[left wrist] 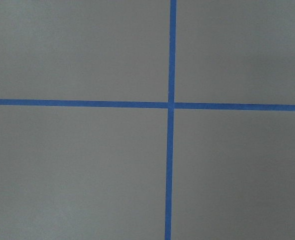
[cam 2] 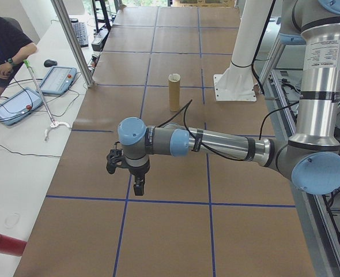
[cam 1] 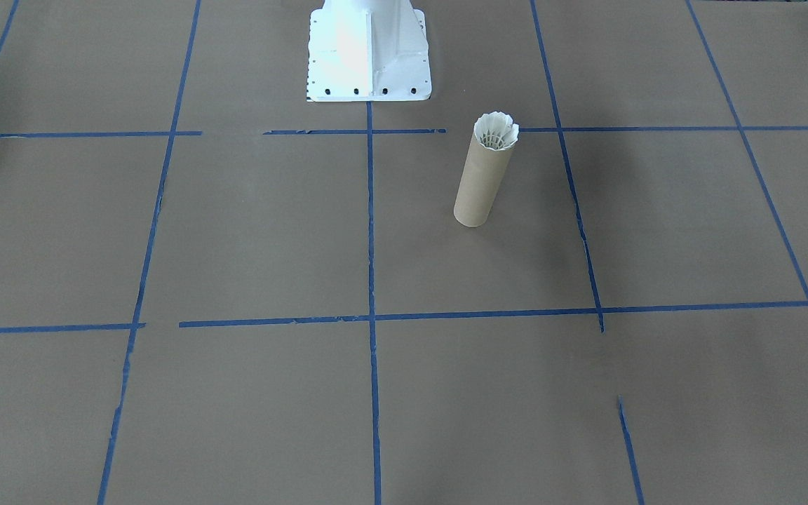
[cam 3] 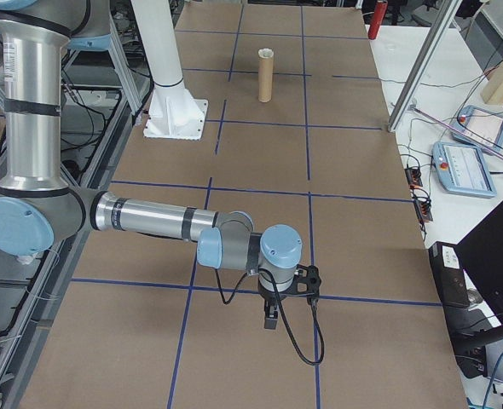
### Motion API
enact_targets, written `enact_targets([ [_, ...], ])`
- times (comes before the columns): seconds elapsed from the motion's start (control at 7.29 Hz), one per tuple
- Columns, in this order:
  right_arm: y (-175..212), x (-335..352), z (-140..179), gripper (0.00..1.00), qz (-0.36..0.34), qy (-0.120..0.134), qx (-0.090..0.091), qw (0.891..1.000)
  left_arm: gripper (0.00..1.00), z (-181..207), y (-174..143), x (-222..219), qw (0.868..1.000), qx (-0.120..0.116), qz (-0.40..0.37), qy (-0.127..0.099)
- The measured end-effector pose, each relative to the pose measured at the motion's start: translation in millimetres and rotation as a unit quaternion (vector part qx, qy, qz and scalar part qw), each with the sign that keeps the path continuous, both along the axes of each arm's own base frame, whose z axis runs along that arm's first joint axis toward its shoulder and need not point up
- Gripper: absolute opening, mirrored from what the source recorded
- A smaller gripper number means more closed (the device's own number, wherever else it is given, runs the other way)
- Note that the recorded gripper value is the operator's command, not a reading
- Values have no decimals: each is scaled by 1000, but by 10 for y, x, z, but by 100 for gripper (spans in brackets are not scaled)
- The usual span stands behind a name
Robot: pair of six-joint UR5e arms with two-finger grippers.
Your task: Collect badminton balls into bucket
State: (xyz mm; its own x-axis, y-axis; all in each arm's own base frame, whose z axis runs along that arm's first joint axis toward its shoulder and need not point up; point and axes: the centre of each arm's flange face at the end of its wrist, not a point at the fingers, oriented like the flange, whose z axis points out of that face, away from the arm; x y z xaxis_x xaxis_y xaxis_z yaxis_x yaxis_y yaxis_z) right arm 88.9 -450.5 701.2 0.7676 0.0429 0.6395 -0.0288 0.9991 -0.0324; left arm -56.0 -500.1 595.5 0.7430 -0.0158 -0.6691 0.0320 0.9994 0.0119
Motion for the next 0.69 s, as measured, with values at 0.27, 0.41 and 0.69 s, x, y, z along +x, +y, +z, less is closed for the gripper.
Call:
enact_targets([
  [0.27, 0, 0, 0, 100, 0, 0, 0, 1000, 100, -25, -7, 2, 1000, 2, 0, -1],
  [0.41, 0, 0, 0, 100, 0, 0, 0, 1000, 100, -46, -9, 2, 1000, 4, 0, -1],
  [0.69, 0, 0, 0, 100, 0, 0, 0, 1000, 100, -59, -9, 2, 1000, 6, 0, 0],
])
